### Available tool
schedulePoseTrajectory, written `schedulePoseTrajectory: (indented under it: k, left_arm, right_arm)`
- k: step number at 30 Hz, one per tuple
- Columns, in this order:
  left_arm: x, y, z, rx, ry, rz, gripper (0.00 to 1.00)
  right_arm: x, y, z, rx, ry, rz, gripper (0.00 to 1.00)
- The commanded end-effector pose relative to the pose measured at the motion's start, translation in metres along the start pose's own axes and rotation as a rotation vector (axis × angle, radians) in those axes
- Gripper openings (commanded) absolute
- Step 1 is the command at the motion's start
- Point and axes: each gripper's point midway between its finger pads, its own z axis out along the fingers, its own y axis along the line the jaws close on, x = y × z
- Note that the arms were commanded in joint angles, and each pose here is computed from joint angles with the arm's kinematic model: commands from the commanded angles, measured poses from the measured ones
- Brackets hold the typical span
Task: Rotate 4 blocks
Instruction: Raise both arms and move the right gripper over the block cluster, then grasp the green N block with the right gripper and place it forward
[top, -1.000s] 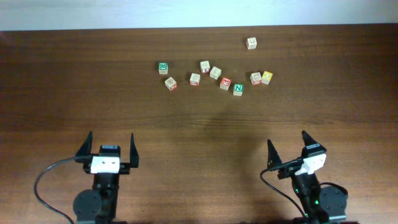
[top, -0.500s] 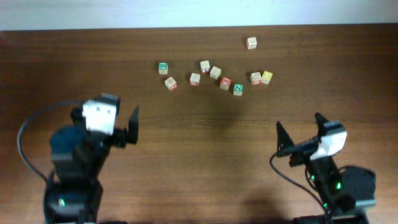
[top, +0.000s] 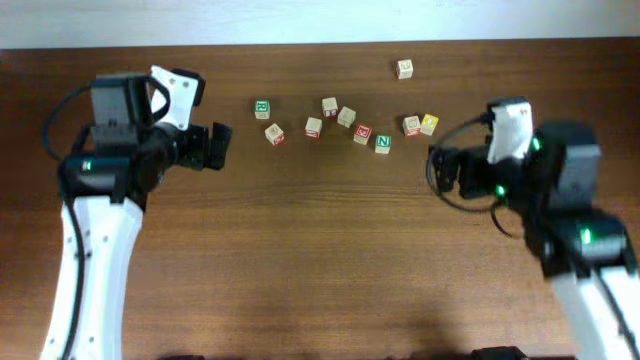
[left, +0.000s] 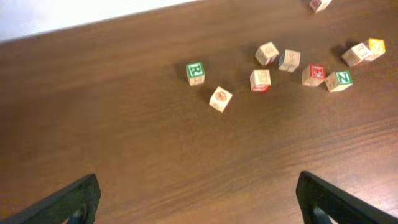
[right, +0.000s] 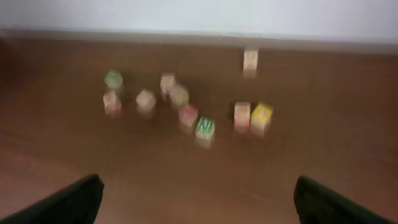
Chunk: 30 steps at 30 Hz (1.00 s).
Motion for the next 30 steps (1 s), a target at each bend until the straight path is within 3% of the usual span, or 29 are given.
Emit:
schedulePoseTrajectory:
  k: [1,7,11,14,18,26,30]
  left_arm:
    - [-0.013,-0.004,0.001,0.052,0.014,-0.002,0.99]
    - [-0.017,-0.016,0.003,0.131,-0.004,-0.003,0.99]
    - [-0.016,-0.016,0.003,0.131,0.001,-0.004,0.99]
    - [-0.016,-0.016,0.003,0.131,0.003,-0.005,0.99]
    - [-0.016,-0.016,0.003,0.131,0.003,-0.005,0.99]
    - [-0.015,-0.016,0.003,0.132,0.003,-0.005,0.99]
    - [-0.015,-0.016,0.003,0.132,0.003,-0.005,0.99]
  right_arm:
    - [-0.02,0.0,0.014,-0.024,0.09,0.033,0.98]
    - [-0.04,-0.006,0.064,-0.064,0.225,0.076,0.98]
    - [-0.023,0.003,0.108,-0.168,0.304,0.166,0.98]
    - [0.002,0.0,0.138,-0.16,0.393,0.197,0.88]
    - [0.045,-0.016,0.19,0.003,0.514,0.301,0.85]
    - [0.071,-0.014,0.259,0.199,0.473,0.25,0.84]
    - [0.084,-0.013,0.277,0.26,0.464,0.221,0.78]
